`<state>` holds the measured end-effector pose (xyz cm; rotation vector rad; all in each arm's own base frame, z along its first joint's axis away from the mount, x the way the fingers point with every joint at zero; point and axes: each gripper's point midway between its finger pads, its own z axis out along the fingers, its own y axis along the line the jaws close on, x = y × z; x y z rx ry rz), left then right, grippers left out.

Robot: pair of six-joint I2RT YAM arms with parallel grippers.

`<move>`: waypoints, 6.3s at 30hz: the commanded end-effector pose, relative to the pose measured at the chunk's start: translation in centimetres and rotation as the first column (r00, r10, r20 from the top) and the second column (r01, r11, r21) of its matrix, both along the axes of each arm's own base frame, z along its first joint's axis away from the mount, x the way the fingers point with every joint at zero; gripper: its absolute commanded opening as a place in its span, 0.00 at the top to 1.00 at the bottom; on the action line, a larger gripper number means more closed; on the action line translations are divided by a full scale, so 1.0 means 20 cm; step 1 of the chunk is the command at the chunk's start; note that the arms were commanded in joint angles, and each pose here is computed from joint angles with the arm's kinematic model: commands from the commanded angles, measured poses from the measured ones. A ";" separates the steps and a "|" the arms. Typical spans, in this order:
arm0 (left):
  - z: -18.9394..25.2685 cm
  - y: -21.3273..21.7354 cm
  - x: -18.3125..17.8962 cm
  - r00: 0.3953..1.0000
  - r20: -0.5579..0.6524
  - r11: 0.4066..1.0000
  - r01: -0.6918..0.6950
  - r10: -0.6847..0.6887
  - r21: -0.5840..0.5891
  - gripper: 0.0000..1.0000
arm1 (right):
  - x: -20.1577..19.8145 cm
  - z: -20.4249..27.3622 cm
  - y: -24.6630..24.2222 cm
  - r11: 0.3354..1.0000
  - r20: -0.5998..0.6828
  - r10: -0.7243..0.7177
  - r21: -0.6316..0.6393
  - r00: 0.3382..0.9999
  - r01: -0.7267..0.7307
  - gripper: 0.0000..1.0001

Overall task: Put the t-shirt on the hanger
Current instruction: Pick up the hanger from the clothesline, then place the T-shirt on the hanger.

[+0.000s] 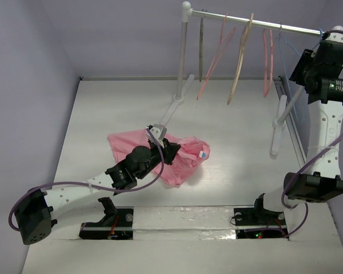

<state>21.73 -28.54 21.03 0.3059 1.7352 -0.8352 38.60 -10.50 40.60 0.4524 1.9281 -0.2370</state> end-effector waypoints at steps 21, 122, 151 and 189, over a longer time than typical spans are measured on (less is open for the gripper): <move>0.06 -0.03 -0.01 0.999 0.031 0.999 0.021 -0.020 -0.037 1.00 | 0.02 0.06 0.00 1.000 0.065 0.017 -0.016 0.998 -0.016 0.90; 0.11 -0.27 0.42 0.994 -0.027 0.993 -0.111 0.110 -0.050 1.00 | -1.43 -0.81 1.23 0.324 0.284 0.681 0.711 0.675 -0.625 1.00; 0.15 -0.41 0.35 0.999 -0.030 0.994 0.022 -0.026 -0.103 1.00 | -1.33 -0.91 1.24 0.292 0.273 0.667 0.760 0.693 -0.581 1.00; 0.21 0.10 0.15 0.985 -0.052 0.982 -0.170 0.166 -0.081 1.00 | -1.02 -0.67 1.95 0.566 0.289 0.697 0.339 0.656 -0.751 1.00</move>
